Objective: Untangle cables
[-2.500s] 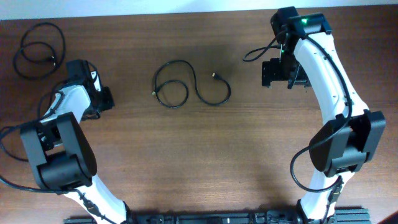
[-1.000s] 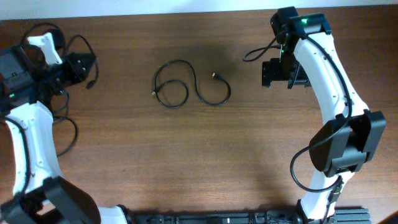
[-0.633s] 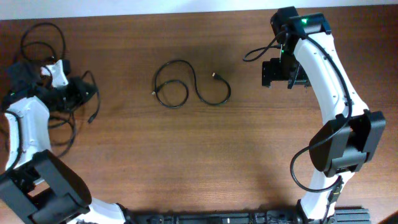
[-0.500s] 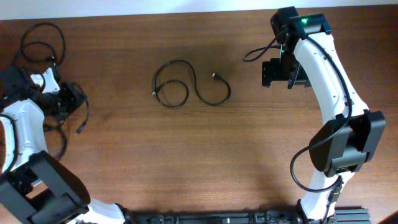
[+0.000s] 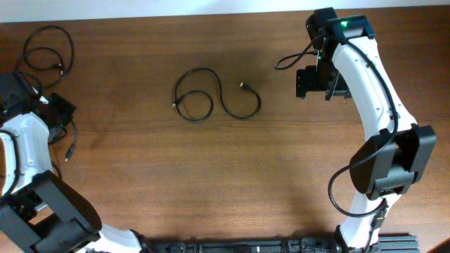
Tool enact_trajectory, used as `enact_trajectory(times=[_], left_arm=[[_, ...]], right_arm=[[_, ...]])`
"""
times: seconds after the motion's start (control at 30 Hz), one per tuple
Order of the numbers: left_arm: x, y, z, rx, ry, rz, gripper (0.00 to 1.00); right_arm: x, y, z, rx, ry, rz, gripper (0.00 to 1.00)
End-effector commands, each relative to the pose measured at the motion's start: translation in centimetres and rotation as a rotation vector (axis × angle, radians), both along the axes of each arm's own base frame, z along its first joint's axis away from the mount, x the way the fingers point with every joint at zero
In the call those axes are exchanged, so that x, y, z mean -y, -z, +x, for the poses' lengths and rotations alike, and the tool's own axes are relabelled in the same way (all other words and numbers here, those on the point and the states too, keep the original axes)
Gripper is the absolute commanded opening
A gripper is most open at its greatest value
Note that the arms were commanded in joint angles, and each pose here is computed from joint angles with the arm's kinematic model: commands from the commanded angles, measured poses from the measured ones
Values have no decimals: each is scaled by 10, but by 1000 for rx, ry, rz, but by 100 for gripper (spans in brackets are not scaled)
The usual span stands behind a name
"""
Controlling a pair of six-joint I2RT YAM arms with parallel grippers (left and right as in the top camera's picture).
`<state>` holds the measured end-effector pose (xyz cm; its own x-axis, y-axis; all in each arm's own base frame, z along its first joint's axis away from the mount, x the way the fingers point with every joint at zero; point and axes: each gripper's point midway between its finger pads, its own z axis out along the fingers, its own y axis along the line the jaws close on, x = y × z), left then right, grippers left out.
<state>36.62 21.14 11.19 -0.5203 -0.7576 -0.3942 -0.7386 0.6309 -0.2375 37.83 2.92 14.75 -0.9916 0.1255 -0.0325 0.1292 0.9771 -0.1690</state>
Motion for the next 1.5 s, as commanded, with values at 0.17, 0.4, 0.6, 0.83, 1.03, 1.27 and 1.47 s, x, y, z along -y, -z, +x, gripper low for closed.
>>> enact_trajectory(times=[0.17, 0.4, 0.6, 0.83, 1.03, 1.27, 1.47], left_arm=[[-40, -10, 11, 99, -141, 75, 0], [-89, 32, 0, 54, -245, 102, 20], [-102, -28, 24, 248, -197, 101, 72], [-139, -14, -71, -53, -520, 205, 93], [-156, 12, -147, -159, -756, 90, 98], [-136, 37, -166, -214, -860, 9, 98], [-152, 35, -210, -259, -1020, 43, 100]], right_arm=[[4, -3, 0, 8, 8, -15, 98], [4, -3, 0, 8, 8, -15, 98], [4, -3, 0, 8, 8, -15, 98], [4, -3, 0, 8, 8, -15, 99], [4, -3, 0, 8, 8, -15, 99], [4, -3, 0, 8, 8, -15, 99], [4, -3, 0, 8, 8, -15, 99]])
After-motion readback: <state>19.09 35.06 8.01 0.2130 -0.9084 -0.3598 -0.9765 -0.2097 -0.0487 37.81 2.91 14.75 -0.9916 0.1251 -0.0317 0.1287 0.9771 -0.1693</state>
